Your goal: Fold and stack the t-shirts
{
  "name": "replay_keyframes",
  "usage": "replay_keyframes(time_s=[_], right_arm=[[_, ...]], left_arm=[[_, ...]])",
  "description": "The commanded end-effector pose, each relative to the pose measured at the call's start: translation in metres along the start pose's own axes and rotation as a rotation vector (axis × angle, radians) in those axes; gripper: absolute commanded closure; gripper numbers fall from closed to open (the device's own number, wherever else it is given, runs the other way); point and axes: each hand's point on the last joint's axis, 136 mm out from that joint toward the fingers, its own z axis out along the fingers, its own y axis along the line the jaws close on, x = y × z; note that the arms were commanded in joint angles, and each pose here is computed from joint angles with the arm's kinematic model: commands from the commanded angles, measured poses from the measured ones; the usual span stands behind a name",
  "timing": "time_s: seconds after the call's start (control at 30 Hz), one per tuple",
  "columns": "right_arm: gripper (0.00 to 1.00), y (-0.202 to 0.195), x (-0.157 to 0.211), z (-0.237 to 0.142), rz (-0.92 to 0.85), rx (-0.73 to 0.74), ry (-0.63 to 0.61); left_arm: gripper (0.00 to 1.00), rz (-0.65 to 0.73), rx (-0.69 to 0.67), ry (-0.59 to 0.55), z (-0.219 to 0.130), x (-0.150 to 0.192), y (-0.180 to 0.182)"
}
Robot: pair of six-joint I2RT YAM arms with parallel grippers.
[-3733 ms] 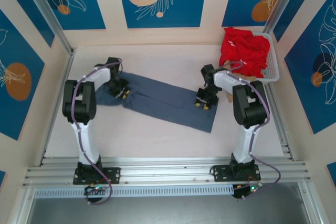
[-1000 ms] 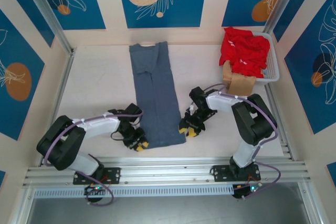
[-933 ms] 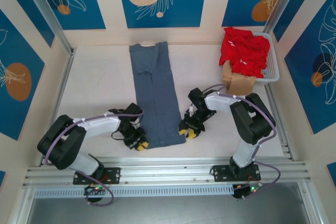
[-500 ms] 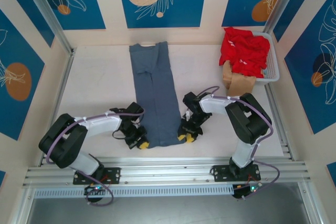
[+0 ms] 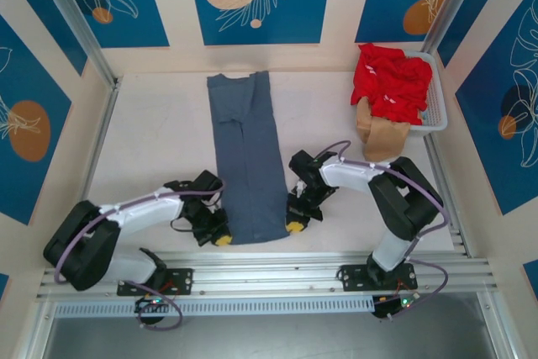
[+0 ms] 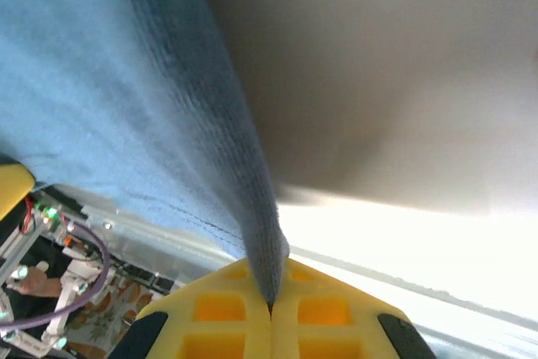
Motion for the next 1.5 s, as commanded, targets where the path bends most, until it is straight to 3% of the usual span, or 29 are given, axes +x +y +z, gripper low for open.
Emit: replay_keyframes(time_s=[0.0, 0.3, 0.67, 0.97, 1.2, 1.23, 1.3, 1.33, 1.4, 1.47], right_arm=[[1.0, 0.011, 0.024, -0.013, 0.043, -0.054, 0.048], [1.0, 0.059, -0.016, -0.078, 0.077, -0.172, -0.122], [1.0, 0.114, -0.113, -0.146, 0.055, -0.238, -0.289], [1.0, 0.139, -0.196, -0.167, 0.044, -0.249, -0.37], [1.0, 0.145, -0.252, -0.16, 0.053, -0.28, -0.373], [0.96, 0.146, -0.258, -0.161, 0.049, -0.294, -0.373], [0.66, 0.151, -0.27, -0.165, 0.01, -0.32, -0.394], [0.59, 0.152, -0.273, -0.168, -0.005, -0.322, -0.406], [0.42, 0.148, -0.275, -0.179, -0.022, -0.307, -0.442], [0.38, 0.141, -0.27, -0.187, -0.029, -0.29, -0.466]], left_arm=[[1.0, 0.045, 0.023, -0.03, -0.015, 0.009, -0.002], [1.0, 0.005, 0.193, -0.334, -0.081, -0.042, -0.063], [1.0, -0.05, 0.281, -0.537, -0.149, -0.139, -0.114], [1.0, -0.039, 0.278, -0.566, -0.165, -0.215, -0.137], [1.0, -0.012, 0.266, -0.512, -0.149, -0.269, -0.15], [0.95, -0.003, 0.27, -0.505, -0.148, -0.275, -0.152], [0.66, 0.019, 0.263, -0.489, -0.145, -0.286, -0.155], [0.54, 0.031, 0.261, -0.485, -0.146, -0.289, -0.157], [0.42, 0.06, 0.234, -0.521, -0.155, -0.29, -0.154], [0.4, 0.063, 0.22, -0.548, -0.165, -0.281, -0.148]])
